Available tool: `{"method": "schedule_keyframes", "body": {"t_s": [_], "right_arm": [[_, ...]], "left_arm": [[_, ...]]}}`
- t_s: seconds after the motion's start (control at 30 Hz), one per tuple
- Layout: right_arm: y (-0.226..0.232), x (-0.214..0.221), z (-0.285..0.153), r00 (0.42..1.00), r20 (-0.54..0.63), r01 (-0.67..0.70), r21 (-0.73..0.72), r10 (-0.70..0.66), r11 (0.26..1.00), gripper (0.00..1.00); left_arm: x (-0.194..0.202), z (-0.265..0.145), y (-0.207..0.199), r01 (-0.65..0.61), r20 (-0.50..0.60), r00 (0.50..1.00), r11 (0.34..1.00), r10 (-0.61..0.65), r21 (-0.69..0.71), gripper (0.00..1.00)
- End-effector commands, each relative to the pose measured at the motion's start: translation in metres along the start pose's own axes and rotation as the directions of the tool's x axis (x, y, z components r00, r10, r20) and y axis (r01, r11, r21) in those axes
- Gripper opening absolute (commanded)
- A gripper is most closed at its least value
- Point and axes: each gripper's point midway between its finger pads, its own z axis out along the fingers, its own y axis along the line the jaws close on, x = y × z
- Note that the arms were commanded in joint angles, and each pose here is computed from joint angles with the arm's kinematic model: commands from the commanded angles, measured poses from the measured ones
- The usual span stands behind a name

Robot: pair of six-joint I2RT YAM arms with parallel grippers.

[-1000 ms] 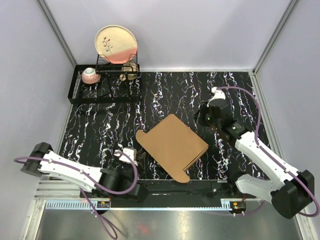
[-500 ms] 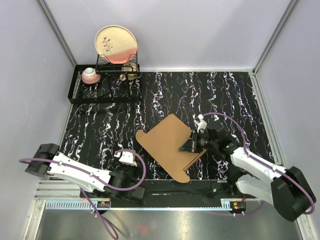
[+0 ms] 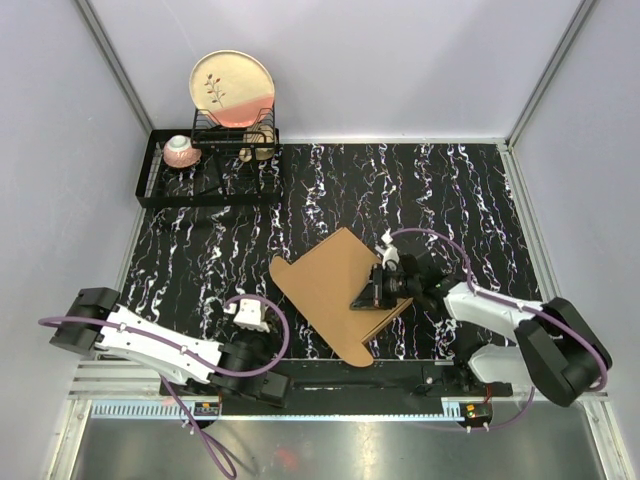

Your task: Fold the paper box

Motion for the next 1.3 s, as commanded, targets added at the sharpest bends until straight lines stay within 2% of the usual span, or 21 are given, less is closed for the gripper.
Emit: {"method": "schedule_keyframes", "body": {"t_s": [0.0,0.03,0.07,0.2,0.3,0.37,0.43,0.47,0.67,0.9,1.03,1.1,1.2,1.27], "right_arm": [[-0.005,-0.019,-0.013,0.989,0.141,0.031,0.097,-0.044,0.995,0.14],[0.016,-0.035,-0.026,0.976,0.198,0.069,0.089,-0.086,0.994,0.19],[0.025,-0.047,-0.033,0.965,0.238,0.091,0.097,-0.112,0.991,0.30],[0.061,-0.097,-0.056,0.911,0.354,0.161,0.172,-0.213,0.972,0.43],[0.065,-0.123,-0.056,0.888,0.368,0.192,0.247,-0.275,0.950,0.41],[0.055,-0.138,-0.044,0.887,0.341,0.214,0.295,-0.312,0.931,0.35],[0.047,-0.146,-0.023,0.903,0.291,0.237,0.277,-0.316,0.931,0.26],[0.044,-0.147,-0.015,0.909,0.275,0.241,0.265,-0.313,0.933,0.25],[0.037,-0.137,0.041,0.958,0.187,0.207,0.084,-0.219,0.975,0.21],[-0.003,-0.111,0.069,0.987,0.093,0.125,0.088,-0.134,0.988,0.20],[-0.001,-0.117,0.061,0.980,0.123,0.142,0.104,-0.155,0.984,0.23],[0.009,-0.137,0.042,0.960,0.206,0.164,0.146,-0.192,0.975,0.30],[0.023,-0.166,0.010,0.905,0.309,0.212,0.265,-0.291,0.941,0.33],[0.021,-0.167,-0.002,0.900,0.298,0.220,0.321,-0.319,0.921,0.33]], "left_arm": [[0.000,0.000,0.007,0.079,-0.003,0.997,0.997,-0.079,-0.016,0.28],[0.000,0.000,0.012,0.082,-0.002,0.997,0.996,-0.082,-0.024,0.29],[0.002,0.000,0.013,0.102,-0.008,0.995,0.994,-0.102,-0.028,0.29],[0.009,0.000,0.020,0.115,-0.027,0.993,0.993,-0.116,-0.038,0.29],[0.012,-0.001,0.020,0.110,-0.037,0.993,0.993,-0.111,-0.041,0.29],[0.015,-0.001,0.019,0.111,-0.041,0.993,0.993,-0.113,-0.043,0.29],[0.016,-0.001,0.018,0.104,-0.042,0.993,0.994,-0.106,-0.043,0.29],[0.017,-0.002,0.018,0.107,-0.046,0.993,0.993,-0.109,-0.045,0.29],[0.025,-0.003,0.028,0.124,-0.072,0.989,0.990,-0.128,-0.063,0.28],[0.028,-0.004,0.034,0.118,-0.072,0.990,0.991,-0.123,-0.067,0.27],[0.026,-0.002,0.032,0.117,-0.054,0.991,0.991,-0.120,-0.063,0.28],[0.026,-0.002,0.030,0.104,-0.046,0.993,0.993,-0.107,-0.062,0.28],[0.026,-0.002,0.027,0.087,-0.039,0.995,0.994,-0.090,-0.061,0.28],[0.026,-0.002,0.026,0.079,-0.041,0.996,0.995,-0.081,-0.066,0.28]]}}
